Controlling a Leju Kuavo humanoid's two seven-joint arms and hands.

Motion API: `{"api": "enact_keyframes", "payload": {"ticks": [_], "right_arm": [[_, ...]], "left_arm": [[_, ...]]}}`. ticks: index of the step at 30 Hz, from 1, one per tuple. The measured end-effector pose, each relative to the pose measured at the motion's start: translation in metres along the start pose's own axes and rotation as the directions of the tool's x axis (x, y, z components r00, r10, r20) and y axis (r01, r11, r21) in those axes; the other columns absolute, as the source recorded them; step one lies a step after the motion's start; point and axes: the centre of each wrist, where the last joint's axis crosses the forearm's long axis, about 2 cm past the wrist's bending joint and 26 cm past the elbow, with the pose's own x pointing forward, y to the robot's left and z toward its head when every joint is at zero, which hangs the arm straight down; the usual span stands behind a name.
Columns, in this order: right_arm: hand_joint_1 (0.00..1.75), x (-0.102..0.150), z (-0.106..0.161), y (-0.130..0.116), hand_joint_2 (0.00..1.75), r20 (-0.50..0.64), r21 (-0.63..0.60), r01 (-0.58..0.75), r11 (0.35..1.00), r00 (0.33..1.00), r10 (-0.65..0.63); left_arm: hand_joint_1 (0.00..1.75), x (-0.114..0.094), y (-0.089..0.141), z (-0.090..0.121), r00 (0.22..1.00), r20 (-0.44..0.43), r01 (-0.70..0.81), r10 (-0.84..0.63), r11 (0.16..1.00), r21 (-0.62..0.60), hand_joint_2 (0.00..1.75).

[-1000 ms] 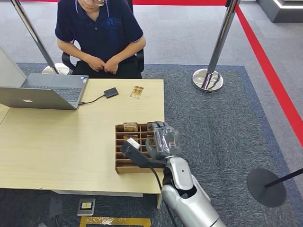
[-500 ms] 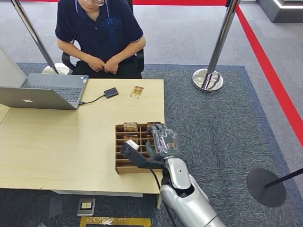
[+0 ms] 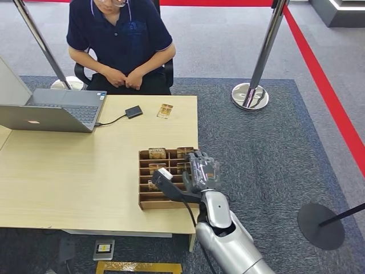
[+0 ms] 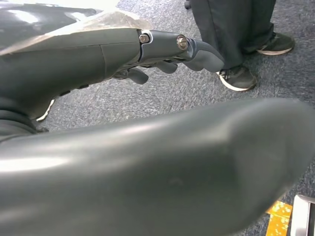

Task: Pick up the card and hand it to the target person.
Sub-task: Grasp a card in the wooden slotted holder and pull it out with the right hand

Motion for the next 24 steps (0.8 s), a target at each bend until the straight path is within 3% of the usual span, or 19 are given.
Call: {"api": "enact_keyframes", "payload": {"ticks": [24], "right_arm": [[0.74, 0.0022, 0.0010, -0.0032, 1.75, 0.024, -0.016, -0.002, 1.000, 1.000, 0.002]], "left_arm": [[0.00, 0.0006, -0.0002, 0.0002, 1.000, -0.005, 0.005, -0.005, 1.000, -0.003, 0.00]]}}
